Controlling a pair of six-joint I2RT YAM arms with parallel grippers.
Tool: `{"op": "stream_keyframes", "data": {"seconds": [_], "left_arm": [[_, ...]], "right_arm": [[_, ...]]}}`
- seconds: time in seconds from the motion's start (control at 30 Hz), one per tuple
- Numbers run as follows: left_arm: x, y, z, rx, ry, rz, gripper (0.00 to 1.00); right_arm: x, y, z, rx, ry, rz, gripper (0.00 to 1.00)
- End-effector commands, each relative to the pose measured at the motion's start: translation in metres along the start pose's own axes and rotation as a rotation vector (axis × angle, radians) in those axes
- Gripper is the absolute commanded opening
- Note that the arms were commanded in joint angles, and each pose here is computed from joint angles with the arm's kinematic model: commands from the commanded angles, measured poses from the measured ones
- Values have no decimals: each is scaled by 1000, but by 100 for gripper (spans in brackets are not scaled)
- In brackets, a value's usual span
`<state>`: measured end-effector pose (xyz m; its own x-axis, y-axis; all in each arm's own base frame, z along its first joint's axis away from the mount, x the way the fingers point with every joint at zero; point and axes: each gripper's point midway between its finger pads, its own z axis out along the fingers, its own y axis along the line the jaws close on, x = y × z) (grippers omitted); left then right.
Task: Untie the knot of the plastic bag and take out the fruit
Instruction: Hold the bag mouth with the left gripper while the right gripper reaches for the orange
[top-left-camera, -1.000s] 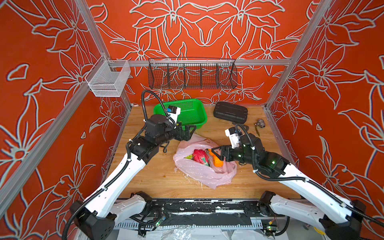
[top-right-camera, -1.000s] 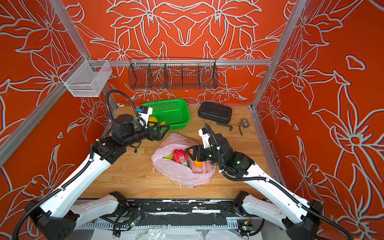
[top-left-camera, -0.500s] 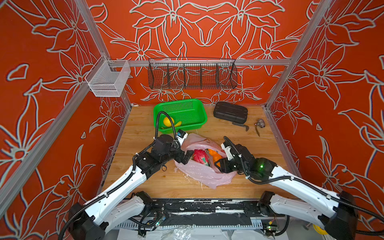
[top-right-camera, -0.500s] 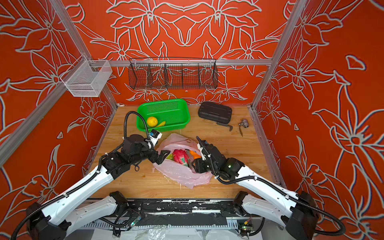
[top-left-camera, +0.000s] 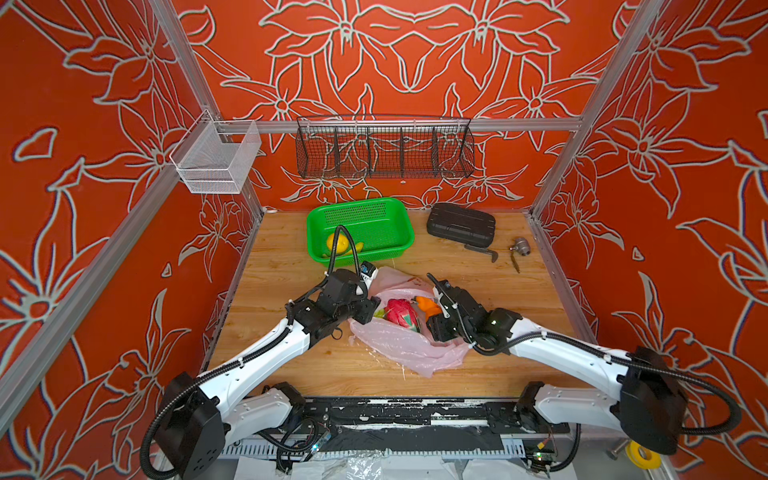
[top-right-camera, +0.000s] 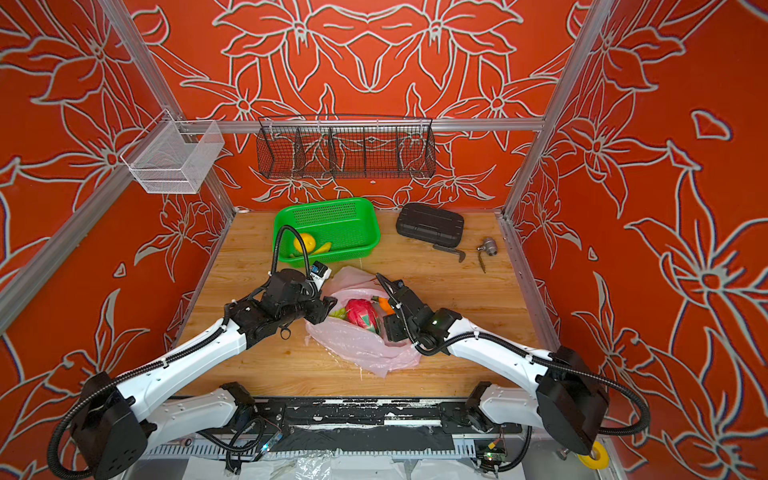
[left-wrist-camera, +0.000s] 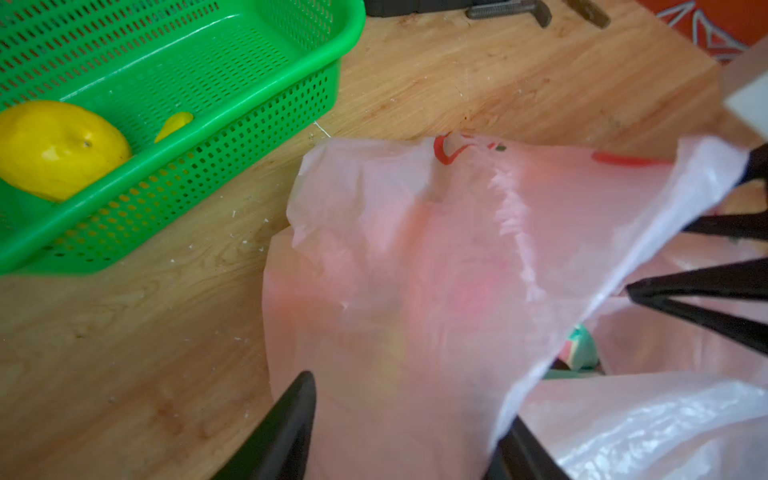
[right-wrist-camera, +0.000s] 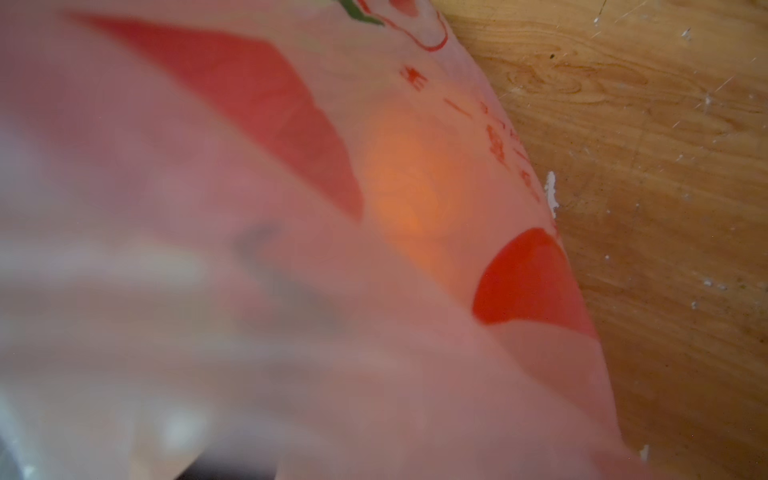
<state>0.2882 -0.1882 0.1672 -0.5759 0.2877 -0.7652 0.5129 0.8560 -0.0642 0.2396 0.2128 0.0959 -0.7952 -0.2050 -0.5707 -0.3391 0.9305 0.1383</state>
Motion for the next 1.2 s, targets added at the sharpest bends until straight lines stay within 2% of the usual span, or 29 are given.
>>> {"op": "stream_keyframes", "data": {"seconds": [0.0, 0.13, 0.37, 0.73, 0.9, 1.17], "left_arm": [[-16, 1, -1, -12, -33, -14, 52], [-16, 2, 1, -22, -24, -34, 39], [-20, 0, 1, -8, -37, -56, 32], [-22, -1, 3, -2, -28, -69, 31], [-25, -2, -1, 2, -51, -81, 31], [-33, -6, -2, 27, -69, -98, 30]], "right_arm": [[-28, 1, -1, 49, -67, -22, 70], [-29, -4, 7, 96, -57, -35, 69], [-18, 1, 19, 74, 2, -53, 63], [-6, -3, 34, 106, 60, -72, 56], [-11, -2, 30, 103, 44, -68, 47], [-29, 17, -3, -38, -58, -13, 44]]}}
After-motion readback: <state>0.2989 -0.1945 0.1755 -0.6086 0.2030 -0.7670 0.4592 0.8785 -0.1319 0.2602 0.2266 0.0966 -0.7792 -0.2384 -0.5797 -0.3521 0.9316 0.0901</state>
